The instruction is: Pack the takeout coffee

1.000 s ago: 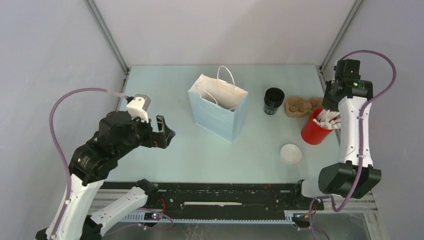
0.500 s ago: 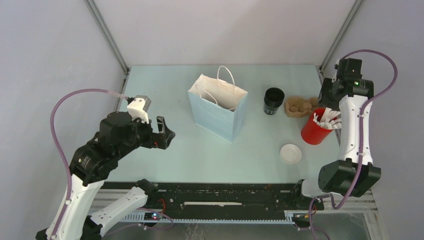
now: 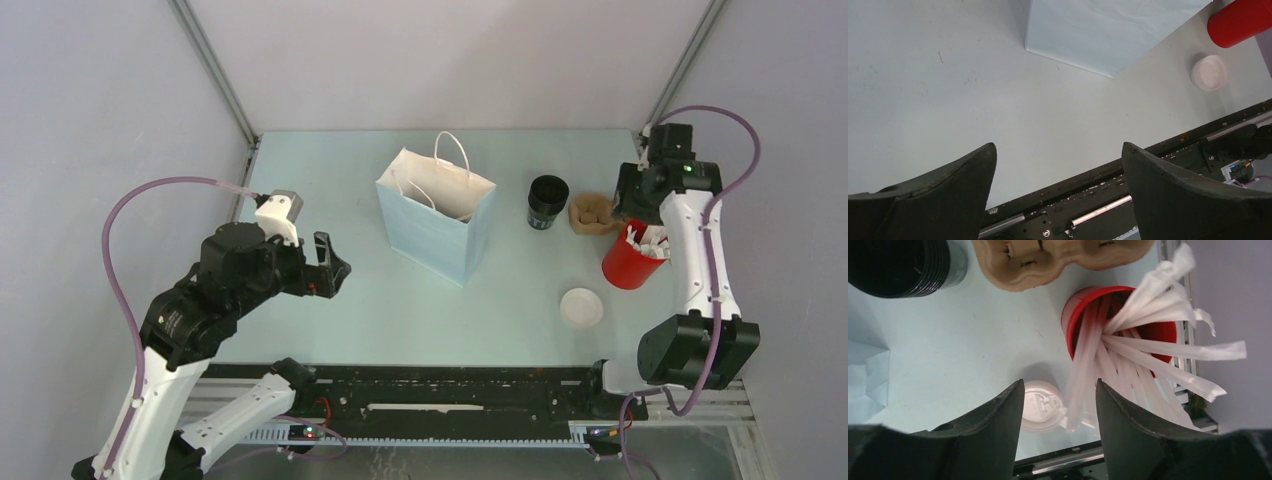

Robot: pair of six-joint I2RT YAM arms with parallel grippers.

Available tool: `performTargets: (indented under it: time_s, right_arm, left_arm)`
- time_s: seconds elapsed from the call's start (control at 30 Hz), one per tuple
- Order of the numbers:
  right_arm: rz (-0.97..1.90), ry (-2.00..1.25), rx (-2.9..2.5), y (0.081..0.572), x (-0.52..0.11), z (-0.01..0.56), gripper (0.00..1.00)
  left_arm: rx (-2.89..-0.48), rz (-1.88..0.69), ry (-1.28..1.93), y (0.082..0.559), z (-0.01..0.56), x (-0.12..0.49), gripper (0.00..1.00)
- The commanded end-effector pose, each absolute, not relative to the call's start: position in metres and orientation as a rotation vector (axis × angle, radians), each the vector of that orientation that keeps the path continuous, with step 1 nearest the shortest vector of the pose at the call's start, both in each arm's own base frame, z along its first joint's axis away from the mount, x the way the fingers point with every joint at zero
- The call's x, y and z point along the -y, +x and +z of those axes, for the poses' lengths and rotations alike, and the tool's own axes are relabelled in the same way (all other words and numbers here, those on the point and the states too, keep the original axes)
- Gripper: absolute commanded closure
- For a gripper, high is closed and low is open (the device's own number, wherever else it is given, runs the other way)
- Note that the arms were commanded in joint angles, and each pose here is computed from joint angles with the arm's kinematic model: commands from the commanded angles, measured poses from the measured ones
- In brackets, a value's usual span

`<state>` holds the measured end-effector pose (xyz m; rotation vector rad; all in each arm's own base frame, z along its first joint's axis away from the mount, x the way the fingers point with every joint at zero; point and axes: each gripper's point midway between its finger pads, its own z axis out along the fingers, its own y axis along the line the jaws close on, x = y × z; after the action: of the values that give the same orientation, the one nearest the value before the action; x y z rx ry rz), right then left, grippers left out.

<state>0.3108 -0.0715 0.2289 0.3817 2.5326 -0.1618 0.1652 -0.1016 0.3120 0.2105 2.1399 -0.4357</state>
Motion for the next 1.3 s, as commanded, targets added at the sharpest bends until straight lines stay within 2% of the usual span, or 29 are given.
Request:
performTargets:
  time_s: [0.0,0.07,0.1,0.17,0.33,0.43,0.6,1.07,1.13,1.27]
  right_arm:
    - [-0.281,0.231,-2.529,0.320,0.071,0.237,0.38]
    - [-0.344,0.159,-2.544,0.322,0.067,0.236,0.42]
    - [-0.376,0.136,-2.554,0.323,0.066,0.234,0.48]
    - [-0.422,0.133,-2.571,0.322,0.067,0.231,0.53]
    - [-0.515,0.107,-2.580,0.319,0.068,0.228,0.56]
    - [-0.543,0.115,-2.587,0.317,0.071,0.227,0.62]
    - [-0.574,0.096,-2.593,0.313,0.068,0.225,0.67]
    - [-0.547,0.108,-2.618,0.304,0.063,0.217,0.72]
    - [-0.548,0.111,-2.612,0.306,0.063,0.217,0.76]
    - [-0.572,0.128,-2.583,0.311,0.065,0.226,0.94]
  left_arm:
    - [-2.136,-0.419,0.231,0.171,0.308,0.103,0.00]
    - [-2.137,-0.423,0.234,0.171,0.308,0.104,0.00]
    - [-2.137,-0.423,0.234,0.171,0.308,0.104,0.00]
    - [-2.138,-0.423,0.234,0.171,0.308,0.103,0.00]
    - [-2.140,-0.419,0.233,0.170,0.308,0.103,0.00]
    - [-2.138,-0.423,0.234,0.171,0.309,0.103,0.00]
    - [-2.140,-0.424,0.235,0.170,0.308,0.104,0.00]
    - [-2.137,-0.425,0.235,0.169,0.309,0.103,0.00]
    - [-2.135,-0.425,0.234,0.170,0.310,0.103,0.00]
    - [-2.134,-0.422,0.235,0.171,0.310,0.103,0.00]
